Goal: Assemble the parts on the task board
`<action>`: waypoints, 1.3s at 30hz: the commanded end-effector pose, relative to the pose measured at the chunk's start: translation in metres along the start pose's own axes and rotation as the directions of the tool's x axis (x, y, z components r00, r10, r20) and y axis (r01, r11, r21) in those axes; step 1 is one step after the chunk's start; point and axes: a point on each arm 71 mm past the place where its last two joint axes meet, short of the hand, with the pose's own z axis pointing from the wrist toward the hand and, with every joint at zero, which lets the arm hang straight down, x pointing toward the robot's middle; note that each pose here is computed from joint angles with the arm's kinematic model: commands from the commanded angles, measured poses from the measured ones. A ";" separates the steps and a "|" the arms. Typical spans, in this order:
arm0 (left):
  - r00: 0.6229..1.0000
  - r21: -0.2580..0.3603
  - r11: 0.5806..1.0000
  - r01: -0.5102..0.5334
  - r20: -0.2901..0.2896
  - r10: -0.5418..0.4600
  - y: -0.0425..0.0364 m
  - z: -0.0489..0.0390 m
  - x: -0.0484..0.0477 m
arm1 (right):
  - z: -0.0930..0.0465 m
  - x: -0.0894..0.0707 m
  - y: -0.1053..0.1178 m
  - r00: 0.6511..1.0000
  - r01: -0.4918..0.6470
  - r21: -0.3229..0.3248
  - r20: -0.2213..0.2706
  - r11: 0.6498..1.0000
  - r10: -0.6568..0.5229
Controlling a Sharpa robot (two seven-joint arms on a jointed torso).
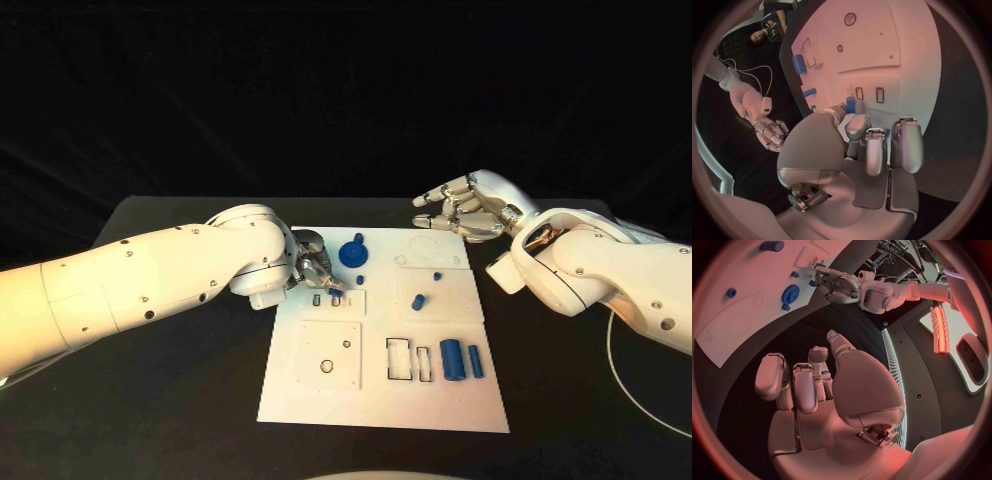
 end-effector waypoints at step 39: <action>0.986 -0.031 0.987 -0.157 -0.054 0.155 0.0110 0.0063 0.0197 | 0.000 0.001 -0.002 1.000 -0.006 -0.008 -0.017 1.000 0.006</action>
